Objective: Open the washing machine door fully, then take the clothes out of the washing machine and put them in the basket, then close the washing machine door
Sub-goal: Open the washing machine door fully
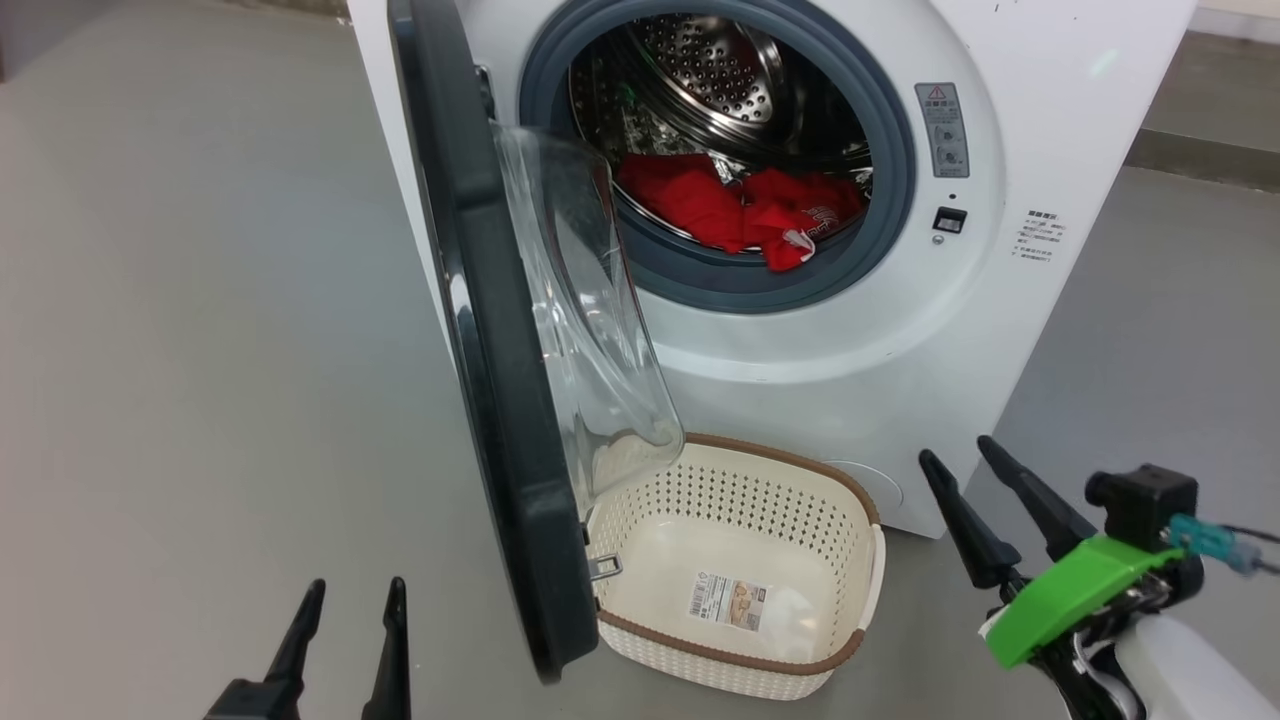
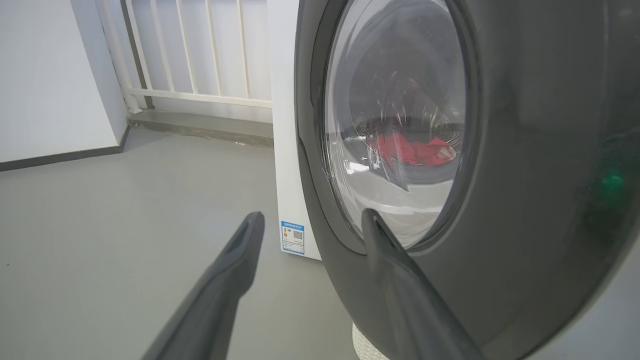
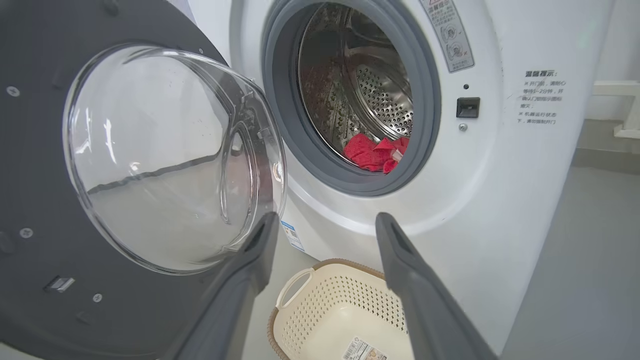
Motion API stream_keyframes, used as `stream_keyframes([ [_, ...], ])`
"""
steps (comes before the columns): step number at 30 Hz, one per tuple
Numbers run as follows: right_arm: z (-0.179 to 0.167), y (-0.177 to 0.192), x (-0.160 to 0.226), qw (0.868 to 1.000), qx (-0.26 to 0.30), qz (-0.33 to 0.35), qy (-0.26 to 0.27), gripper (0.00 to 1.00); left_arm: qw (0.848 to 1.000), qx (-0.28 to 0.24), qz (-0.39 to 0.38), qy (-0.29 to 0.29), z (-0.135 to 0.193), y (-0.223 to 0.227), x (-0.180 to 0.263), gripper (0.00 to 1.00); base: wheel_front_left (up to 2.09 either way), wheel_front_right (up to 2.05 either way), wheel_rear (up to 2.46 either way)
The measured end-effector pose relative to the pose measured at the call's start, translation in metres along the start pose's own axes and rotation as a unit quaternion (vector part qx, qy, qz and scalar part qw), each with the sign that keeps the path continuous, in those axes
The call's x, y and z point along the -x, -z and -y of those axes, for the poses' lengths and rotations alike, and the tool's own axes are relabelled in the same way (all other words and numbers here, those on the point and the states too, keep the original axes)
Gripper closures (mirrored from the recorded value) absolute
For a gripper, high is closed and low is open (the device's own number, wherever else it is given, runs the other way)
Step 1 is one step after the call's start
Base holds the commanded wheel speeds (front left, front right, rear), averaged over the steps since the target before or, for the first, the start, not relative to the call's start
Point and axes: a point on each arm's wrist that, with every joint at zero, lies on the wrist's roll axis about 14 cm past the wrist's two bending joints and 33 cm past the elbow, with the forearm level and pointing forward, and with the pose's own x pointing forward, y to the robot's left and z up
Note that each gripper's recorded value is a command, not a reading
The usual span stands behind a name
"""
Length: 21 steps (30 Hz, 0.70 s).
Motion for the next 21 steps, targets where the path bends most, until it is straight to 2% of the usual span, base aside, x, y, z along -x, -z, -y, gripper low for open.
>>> stream_keyframes([
  [11,0.000,-0.008,0.023,0.996,0.083,0.039,0.020,0.00,1.000,0.021,-0.016,-0.012,-0.007,0.010,0.003,0.00,0.00,0.00,0.00],
  [16,0.005,-0.003,0.035,0.994,0.099,0.036,0.037,0.00,1.000,0.021,-0.016,-0.013,-0.008,0.010,0.003,0.00,0.00,0.00,0.00],
  [21,0.010,0.001,0.045,0.994,0.086,0.038,0.059,0.00,1.000,0.021,-0.015,-0.013,-0.007,0.010,0.003,0.00,0.00,0.00,0.00],
])
